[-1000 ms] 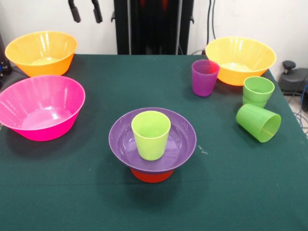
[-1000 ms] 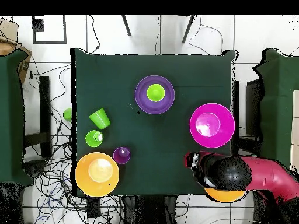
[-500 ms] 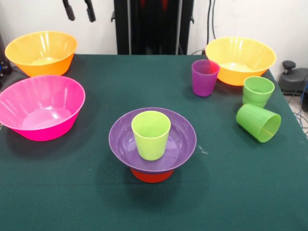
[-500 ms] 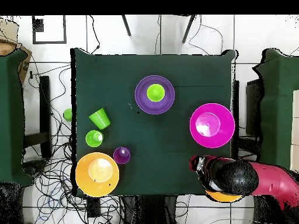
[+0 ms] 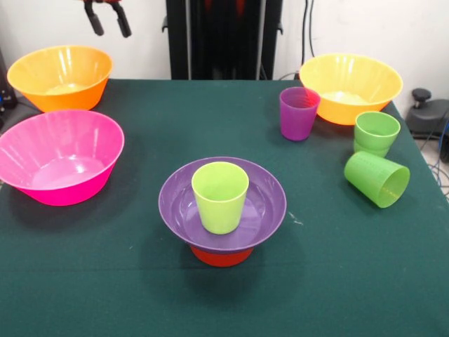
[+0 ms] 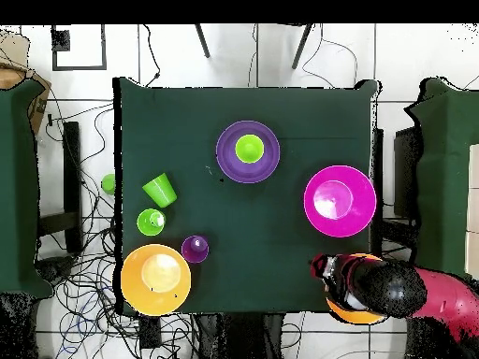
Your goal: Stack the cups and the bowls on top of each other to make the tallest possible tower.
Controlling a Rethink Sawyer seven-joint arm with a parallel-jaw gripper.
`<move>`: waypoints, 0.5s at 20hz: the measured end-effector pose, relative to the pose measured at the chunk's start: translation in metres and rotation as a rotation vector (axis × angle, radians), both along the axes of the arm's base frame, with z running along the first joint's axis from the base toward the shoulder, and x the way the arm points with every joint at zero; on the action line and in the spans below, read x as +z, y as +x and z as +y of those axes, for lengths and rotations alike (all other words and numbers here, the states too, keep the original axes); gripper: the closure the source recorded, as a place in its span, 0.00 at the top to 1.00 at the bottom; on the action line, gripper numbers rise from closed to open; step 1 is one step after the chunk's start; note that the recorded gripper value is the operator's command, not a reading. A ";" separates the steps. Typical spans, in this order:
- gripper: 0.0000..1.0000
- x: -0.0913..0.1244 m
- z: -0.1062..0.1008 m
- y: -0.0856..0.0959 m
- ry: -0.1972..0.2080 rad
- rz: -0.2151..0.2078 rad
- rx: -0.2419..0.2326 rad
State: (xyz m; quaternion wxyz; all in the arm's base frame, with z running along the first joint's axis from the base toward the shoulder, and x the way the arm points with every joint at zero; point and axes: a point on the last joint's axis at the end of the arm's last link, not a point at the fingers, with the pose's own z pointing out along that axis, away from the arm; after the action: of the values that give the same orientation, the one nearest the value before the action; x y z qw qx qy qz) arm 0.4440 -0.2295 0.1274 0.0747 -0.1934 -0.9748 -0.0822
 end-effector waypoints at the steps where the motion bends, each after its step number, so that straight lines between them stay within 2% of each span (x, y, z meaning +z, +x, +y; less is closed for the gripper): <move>1: 1.00 -0.006 0.000 -0.003 0.006 0.006 0.003; 7: 1.00 -0.029 0.003 -0.019 0.030 0.035 0.020; 10: 1.00 -0.039 0.004 -0.025 0.041 0.037 0.029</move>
State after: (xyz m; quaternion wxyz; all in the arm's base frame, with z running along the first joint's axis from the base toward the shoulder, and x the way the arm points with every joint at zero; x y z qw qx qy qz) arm 0.4187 -0.2251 0.0881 0.0977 -0.1791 -0.9741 -0.0974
